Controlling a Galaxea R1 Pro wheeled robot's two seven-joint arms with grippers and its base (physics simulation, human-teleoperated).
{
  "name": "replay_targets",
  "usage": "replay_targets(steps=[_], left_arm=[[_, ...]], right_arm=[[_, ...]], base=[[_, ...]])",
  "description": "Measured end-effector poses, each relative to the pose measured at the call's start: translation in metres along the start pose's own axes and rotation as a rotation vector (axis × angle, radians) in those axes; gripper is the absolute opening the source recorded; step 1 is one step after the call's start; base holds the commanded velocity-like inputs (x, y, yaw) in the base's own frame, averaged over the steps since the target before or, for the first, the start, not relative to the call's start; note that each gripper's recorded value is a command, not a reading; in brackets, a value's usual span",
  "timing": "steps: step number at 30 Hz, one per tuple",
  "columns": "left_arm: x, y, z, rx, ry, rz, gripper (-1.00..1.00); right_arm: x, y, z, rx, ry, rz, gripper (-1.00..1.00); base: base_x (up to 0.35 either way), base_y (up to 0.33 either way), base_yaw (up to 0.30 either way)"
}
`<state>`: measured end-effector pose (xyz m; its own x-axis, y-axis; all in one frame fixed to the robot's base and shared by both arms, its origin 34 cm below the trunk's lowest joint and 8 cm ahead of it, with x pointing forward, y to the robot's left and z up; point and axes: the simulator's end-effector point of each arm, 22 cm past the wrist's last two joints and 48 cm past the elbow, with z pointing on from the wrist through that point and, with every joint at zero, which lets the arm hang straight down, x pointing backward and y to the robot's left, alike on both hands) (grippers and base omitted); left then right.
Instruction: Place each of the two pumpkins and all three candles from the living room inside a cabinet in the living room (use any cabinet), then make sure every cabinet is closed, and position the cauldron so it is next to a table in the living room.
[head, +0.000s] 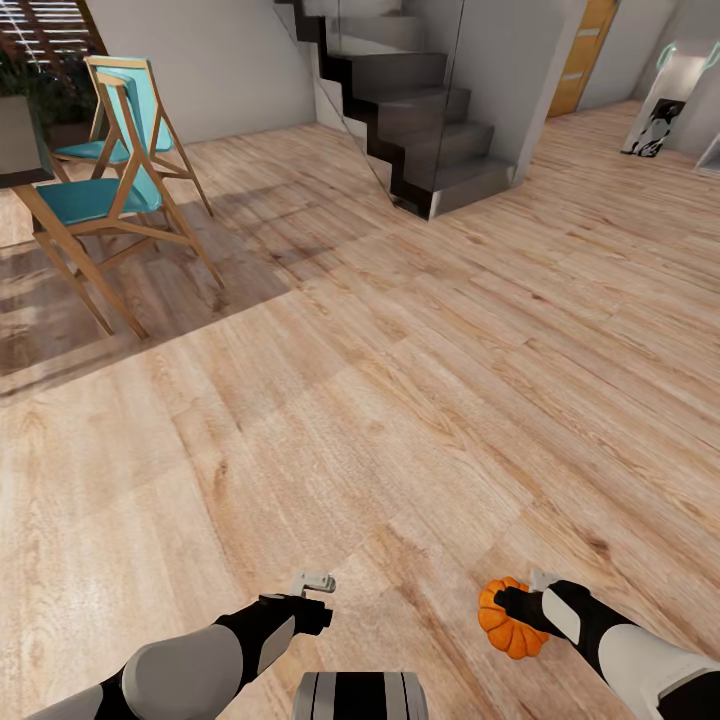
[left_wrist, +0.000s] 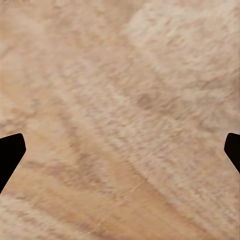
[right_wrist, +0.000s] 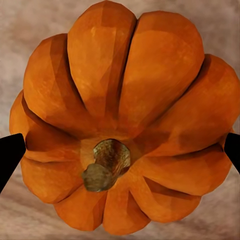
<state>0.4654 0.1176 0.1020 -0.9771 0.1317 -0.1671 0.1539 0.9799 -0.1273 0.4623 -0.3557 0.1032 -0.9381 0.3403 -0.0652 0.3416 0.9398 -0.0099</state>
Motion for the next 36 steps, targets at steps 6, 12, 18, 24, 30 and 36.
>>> replay_targets(steps=[6, 12, 18, 24, 30, 36], left_arm=[[-0.01, -0.001, 0.0, 0.004, -0.039, 0.0, 1.0], [-0.021, -0.001, -0.009, 0.002, -0.064, 0.002, 1.0], [-0.031, -0.001, -0.018, -0.002, -0.087, 0.006, 1.0], [-0.042, -0.001, -0.027, -0.006, -0.111, 0.01, 1.0], [-0.052, 0.0, -0.036, -0.01, -0.135, 0.015, 1.0], [-0.062, 0.0, -0.046, -0.015, -0.158, 0.018, 1.0]], right_arm=[[0.0, 0.0, 0.0, -0.001, 0.001, 0.008, -1.0], [-0.002, -0.005, -0.007, 0.012, -0.007, -0.004, -1.0], [-0.011, -0.002, -0.017, 0.004, -0.029, -0.003, -1.0], [-0.02, 0.001, -0.026, -0.004, -0.052, -0.002, -1.0], [-0.029, 0.004, -0.036, -0.009, -0.075, -0.004, -1.0], [-0.037, 0.007, -0.046, -0.016, -0.097, -0.005, -1.0]], base=[[0.0, 0.0, 0.0], [0.0, 0.0, 0.0], [0.0, 0.0, 0.0], [0.0, 0.0, 0.0], [0.0, 0.0, 0.0], [0.0, 0.0, 0.0]])
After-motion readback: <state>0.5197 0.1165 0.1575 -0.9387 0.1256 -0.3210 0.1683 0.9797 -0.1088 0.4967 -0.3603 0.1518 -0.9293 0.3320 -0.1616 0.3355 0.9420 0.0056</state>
